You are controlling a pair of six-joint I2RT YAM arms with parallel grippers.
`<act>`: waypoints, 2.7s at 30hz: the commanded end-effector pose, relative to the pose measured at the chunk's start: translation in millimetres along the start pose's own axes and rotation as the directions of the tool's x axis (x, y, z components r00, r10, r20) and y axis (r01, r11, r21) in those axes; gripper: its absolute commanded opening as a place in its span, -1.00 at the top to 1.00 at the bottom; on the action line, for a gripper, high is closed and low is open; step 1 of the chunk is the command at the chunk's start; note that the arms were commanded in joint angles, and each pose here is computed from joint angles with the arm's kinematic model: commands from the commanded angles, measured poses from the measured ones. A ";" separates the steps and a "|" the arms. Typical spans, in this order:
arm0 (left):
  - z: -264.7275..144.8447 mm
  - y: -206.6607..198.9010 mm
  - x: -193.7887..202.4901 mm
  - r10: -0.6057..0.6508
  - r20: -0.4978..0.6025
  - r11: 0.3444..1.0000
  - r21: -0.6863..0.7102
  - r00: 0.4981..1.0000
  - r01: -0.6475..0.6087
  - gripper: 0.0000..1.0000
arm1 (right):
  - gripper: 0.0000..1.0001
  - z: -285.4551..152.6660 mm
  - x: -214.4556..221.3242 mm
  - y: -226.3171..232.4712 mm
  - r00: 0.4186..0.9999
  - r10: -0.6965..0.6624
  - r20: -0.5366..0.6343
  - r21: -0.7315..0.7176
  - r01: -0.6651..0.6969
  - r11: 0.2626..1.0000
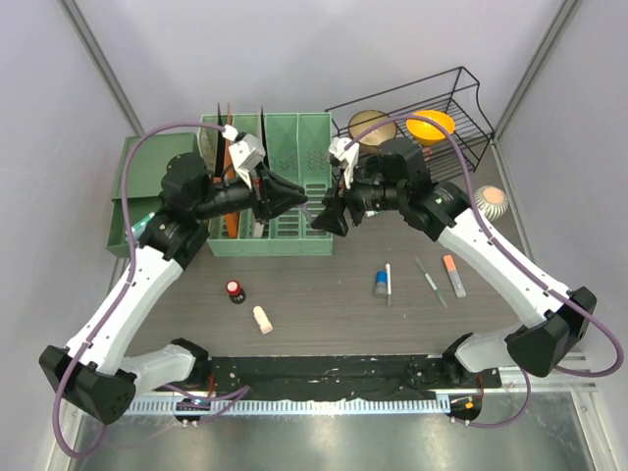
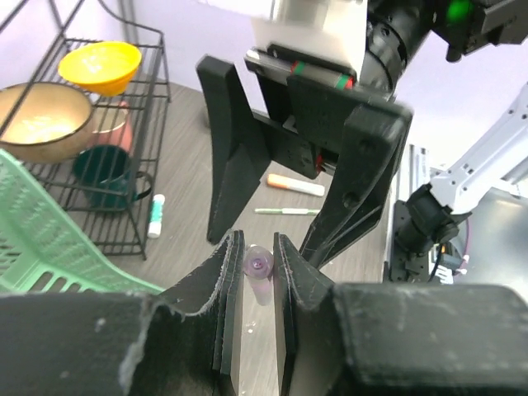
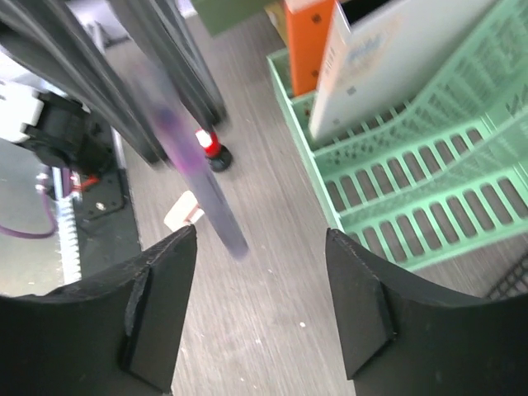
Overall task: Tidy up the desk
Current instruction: Place the stationery in the drawer.
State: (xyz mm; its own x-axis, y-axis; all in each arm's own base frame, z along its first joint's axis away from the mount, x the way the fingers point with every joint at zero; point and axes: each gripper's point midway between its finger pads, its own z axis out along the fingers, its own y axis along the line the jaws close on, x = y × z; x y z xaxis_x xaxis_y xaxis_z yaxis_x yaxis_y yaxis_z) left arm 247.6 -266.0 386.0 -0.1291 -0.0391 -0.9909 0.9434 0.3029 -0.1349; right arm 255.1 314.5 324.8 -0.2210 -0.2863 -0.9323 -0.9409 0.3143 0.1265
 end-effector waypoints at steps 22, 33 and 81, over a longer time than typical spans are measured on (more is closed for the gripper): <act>-193.7 72.8 -65.8 0.205 -0.432 0.647 -0.614 0.878 -0.452 1.00 | -0.43 -40.3 51.2 -31.1 0.989 -0.089 -0.120 0.242 0.117 0.963; -282.5 157.7 -23.8 0.003 -0.734 0.503 -0.586 0.679 -0.635 1.00 | -0.43 -40.0 65.6 -44.2 0.984 -0.066 -0.164 0.287 0.111 0.951; -293.5 258.5 104.1 -0.070 -0.883 0.671 -0.386 0.464 -0.634 0.51 | -0.42 -70.4 112.2 -89.5 0.953 0.071 -0.293 0.471 0.080 0.879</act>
State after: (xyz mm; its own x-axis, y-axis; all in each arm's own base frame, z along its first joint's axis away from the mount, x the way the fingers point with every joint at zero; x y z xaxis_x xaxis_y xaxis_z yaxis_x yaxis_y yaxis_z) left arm 371.0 81.8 238.1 -0.4310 0.7873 -0.4409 0.6260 0.6128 0.4822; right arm 293.6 194.2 215.7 -0.3917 -0.5413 -0.7440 -0.7366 0.6691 -0.0990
